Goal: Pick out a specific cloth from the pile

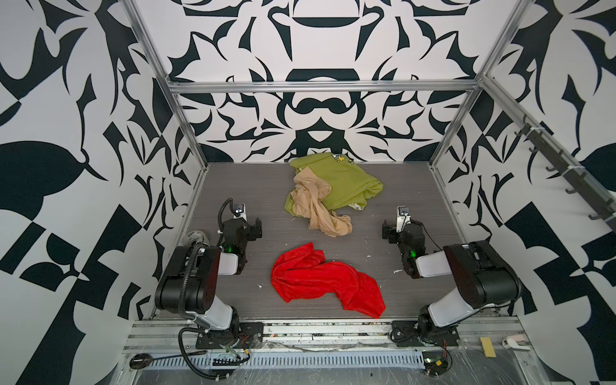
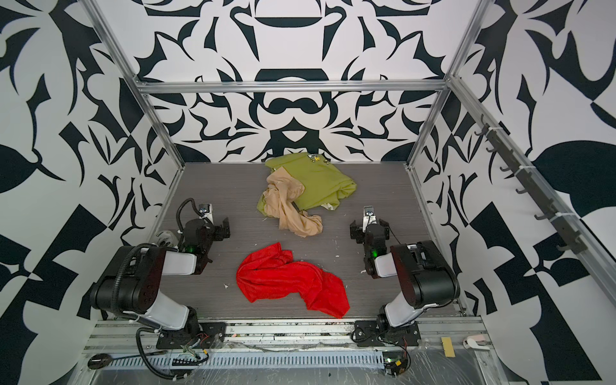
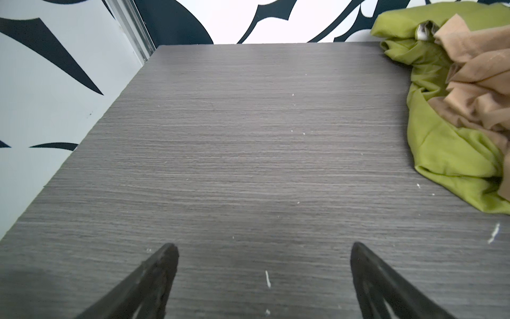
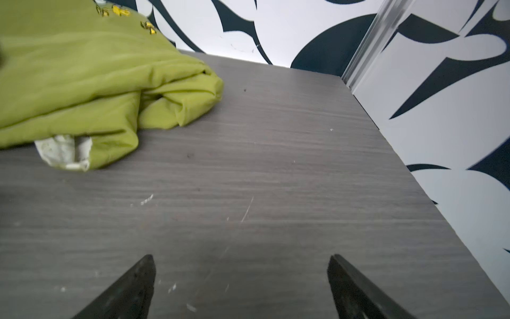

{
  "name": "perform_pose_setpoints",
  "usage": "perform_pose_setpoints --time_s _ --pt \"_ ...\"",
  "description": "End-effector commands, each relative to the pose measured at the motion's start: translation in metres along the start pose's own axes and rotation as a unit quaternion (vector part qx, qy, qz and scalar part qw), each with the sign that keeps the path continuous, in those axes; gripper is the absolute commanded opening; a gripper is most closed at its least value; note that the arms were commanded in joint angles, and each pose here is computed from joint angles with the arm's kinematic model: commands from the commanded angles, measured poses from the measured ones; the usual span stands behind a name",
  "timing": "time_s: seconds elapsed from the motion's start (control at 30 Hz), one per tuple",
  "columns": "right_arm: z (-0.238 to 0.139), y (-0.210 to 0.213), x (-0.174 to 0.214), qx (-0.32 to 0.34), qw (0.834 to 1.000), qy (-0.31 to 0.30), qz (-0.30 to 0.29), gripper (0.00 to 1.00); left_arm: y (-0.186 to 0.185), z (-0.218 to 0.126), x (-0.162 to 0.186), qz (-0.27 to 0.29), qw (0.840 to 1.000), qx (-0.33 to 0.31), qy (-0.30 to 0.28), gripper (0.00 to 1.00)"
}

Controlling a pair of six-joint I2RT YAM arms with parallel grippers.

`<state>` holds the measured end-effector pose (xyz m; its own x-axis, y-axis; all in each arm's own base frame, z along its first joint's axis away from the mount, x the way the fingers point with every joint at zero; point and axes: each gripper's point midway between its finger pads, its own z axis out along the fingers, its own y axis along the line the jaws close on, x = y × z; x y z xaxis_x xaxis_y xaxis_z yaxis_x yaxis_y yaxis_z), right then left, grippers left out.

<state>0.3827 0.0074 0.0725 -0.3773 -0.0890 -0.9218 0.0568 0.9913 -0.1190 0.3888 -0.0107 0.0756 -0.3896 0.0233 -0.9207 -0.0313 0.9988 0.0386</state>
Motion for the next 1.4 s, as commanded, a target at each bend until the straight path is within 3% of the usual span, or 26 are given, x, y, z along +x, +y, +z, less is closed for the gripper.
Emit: perform_pose_setpoints --time_s 0.0,1.37 --pt "0.0017 0.0021 -0.008 -0.018 1.0 0.002 0.022 1.0 0.0015 0.0003 -0.0132 -0.008 1.0 -0.004 -0.029 0.99" --pt "0.0038 0.0033 -0.0081 -0.026 0.999 0.003 0.029 1.0 0.0019 0.0008 -0.0129 -0.008 1.0 -0.006 -0.027 0.99"
